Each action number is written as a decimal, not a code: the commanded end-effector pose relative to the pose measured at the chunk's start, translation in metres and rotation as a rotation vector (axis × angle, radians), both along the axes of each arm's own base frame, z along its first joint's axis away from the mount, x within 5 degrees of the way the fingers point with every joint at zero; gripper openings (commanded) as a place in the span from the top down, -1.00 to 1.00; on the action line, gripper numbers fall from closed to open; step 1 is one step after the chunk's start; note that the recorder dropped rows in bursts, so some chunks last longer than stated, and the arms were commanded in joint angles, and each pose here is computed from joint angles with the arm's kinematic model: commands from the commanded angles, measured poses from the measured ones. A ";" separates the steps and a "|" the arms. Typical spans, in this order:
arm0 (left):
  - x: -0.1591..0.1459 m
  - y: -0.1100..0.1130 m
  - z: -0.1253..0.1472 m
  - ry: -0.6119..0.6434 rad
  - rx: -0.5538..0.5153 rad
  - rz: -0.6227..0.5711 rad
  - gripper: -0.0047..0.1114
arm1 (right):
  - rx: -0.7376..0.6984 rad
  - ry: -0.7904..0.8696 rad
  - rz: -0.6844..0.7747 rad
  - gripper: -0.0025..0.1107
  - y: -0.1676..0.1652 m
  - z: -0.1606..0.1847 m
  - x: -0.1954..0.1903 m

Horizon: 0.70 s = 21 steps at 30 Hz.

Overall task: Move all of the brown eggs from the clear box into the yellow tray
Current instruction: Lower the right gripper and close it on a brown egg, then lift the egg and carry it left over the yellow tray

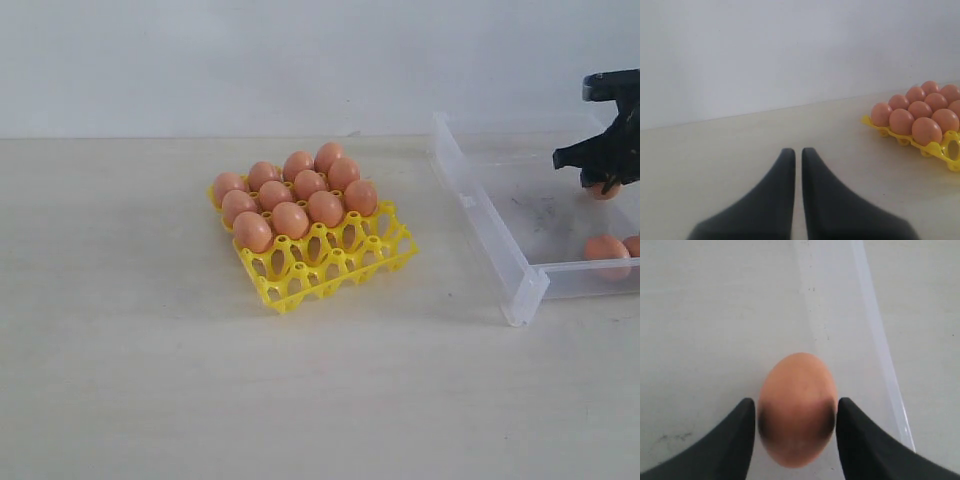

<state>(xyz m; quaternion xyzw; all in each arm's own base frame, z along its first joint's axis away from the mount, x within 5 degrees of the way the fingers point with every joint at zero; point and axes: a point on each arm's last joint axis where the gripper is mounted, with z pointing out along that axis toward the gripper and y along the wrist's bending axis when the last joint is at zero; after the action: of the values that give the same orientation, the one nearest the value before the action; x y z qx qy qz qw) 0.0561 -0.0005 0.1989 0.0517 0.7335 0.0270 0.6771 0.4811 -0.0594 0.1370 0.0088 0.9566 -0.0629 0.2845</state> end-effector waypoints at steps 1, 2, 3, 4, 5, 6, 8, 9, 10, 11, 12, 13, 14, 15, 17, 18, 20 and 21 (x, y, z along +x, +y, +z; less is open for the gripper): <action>0.000 0.000 -0.001 0.001 -0.007 -0.005 0.85 | 0.025 -0.060 -0.040 0.21 -0.004 0.005 0.004; 0.000 0.000 -0.001 0.001 -0.007 -0.005 0.85 | 0.029 -0.064 -0.046 0.21 -0.004 0.005 0.004; 0.000 0.000 -0.001 0.001 -0.007 -0.005 0.85 | 0.032 -0.064 -0.049 0.21 -0.004 0.004 0.005; 0.000 0.000 -0.001 0.001 -0.007 -0.005 0.85 | 0.033 -0.058 -0.052 0.21 -0.004 0.002 0.005; 0.000 0.000 -0.001 0.001 -0.007 -0.005 0.85 | 0.034 -0.029 -0.055 0.21 -0.005 -0.005 0.005; 0.000 0.000 -0.001 0.001 -0.007 -0.005 0.85 | 0.038 -0.001 -0.061 0.17 -0.005 -0.013 0.006; 0.000 0.000 -0.001 0.001 -0.007 -0.005 0.85 | 0.051 0.030 -0.081 -0.08 -0.006 -0.027 0.011; 0.000 0.000 -0.001 0.001 -0.007 -0.005 0.85 | 0.053 0.037 -0.082 -0.11 -0.006 -0.034 0.013; 0.000 0.000 -0.001 0.001 -0.007 -0.005 0.85 | 0.053 0.036 -0.082 -0.06 -0.006 -0.036 0.014; 0.000 0.000 -0.001 0.001 -0.007 -0.005 0.85 | 0.053 0.029 -0.080 0.08 -0.006 -0.039 0.016; 0.000 0.000 -0.001 0.001 -0.007 -0.005 0.85 | 0.053 0.012 -0.078 0.24 -0.006 -0.039 0.017; 0.000 0.000 -0.001 0.001 -0.007 -0.005 0.85 | 0.053 0.003 -0.076 0.31 -0.006 -0.039 0.018; 0.000 0.000 -0.001 0.001 -0.007 -0.005 0.85 | 0.053 -0.008 -0.075 0.37 -0.006 -0.038 0.019; 0.000 0.000 -0.001 0.001 -0.007 -0.005 0.85 | 0.053 -0.016 -0.074 0.36 -0.006 -0.038 0.020; 0.000 0.000 -0.001 0.001 -0.007 -0.005 0.85 | 0.053 -0.027 -0.072 0.39 -0.006 -0.037 0.020; 0.000 0.000 -0.001 0.001 -0.007 -0.005 0.85 | 0.047 -0.024 -0.064 0.59 -0.006 -0.037 0.020; 0.000 0.000 -0.001 0.001 -0.007 -0.005 0.85 | 0.054 -0.042 -0.065 0.96 -0.006 -0.036 0.022; 0.000 0.000 -0.001 0.001 -0.007 -0.005 0.85 | 0.068 -0.060 -0.072 0.96 -0.005 -0.037 0.023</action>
<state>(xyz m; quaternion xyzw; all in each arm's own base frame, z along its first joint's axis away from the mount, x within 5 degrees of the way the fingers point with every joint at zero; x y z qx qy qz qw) 0.0561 -0.0005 0.1989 0.0517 0.7335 0.0270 0.6771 0.5046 -0.0607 0.1084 0.0478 0.9480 -0.0457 0.3114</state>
